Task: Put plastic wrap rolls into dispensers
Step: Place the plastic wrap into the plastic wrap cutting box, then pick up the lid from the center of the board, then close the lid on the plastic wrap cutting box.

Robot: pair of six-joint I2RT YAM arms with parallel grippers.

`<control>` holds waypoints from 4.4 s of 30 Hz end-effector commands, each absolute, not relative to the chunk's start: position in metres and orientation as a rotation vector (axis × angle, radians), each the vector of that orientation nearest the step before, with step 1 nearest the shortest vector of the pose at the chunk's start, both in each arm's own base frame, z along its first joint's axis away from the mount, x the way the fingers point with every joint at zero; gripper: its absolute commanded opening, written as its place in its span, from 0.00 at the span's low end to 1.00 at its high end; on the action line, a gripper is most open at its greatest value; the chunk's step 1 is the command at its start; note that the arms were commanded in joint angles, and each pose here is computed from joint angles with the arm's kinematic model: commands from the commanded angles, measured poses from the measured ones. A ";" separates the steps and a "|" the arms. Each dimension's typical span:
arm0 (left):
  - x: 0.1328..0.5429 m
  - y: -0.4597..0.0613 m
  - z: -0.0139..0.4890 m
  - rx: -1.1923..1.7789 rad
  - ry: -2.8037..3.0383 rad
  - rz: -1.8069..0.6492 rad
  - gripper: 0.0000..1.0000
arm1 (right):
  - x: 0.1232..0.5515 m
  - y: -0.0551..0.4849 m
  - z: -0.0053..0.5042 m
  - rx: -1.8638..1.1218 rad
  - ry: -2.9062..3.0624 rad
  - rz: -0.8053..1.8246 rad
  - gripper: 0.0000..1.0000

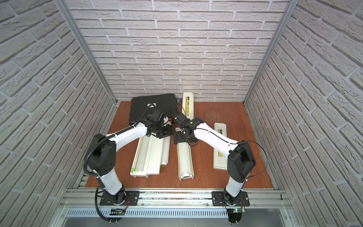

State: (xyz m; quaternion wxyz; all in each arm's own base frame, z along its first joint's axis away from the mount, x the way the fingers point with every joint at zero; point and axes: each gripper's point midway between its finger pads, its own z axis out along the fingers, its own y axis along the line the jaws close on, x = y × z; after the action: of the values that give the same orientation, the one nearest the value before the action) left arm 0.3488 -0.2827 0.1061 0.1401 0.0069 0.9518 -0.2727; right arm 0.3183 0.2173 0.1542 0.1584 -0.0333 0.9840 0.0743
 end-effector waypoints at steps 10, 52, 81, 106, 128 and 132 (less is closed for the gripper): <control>0.357 -0.301 0.118 0.096 2.714 -0.812 0.70 | 0.355 0.023 0.125 0.309 2.772 -0.042 1.00; 0.355 -0.297 0.117 0.121 2.751 -0.729 0.77 | 0.410 -0.027 0.071 0.311 2.853 0.069 0.74; 0.316 -0.295 0.174 0.269 2.426 -0.921 0.86 | 0.340 0.206 0.175 0.025 2.612 0.272 0.64; 0.233 -0.305 0.137 0.631 2.432 -0.875 0.96 | 0.375 0.253 0.140 -0.014 2.720 0.145 0.68; 0.220 -0.308 0.108 0.753 2.513 -0.844 0.94 | 0.378 0.249 0.126 0.150 2.826 0.148 0.69; 0.217 -0.308 0.101 0.785 2.536 -0.822 0.93 | 0.380 0.250 0.118 0.171 2.839 0.147 0.69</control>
State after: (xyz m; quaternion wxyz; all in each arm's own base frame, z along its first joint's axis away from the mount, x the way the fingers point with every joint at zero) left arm 0.2225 -0.3038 0.1046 0.1917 0.2497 0.9016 -0.2965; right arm 0.3664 0.2312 0.1021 0.1176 0.0349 0.9924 0.0079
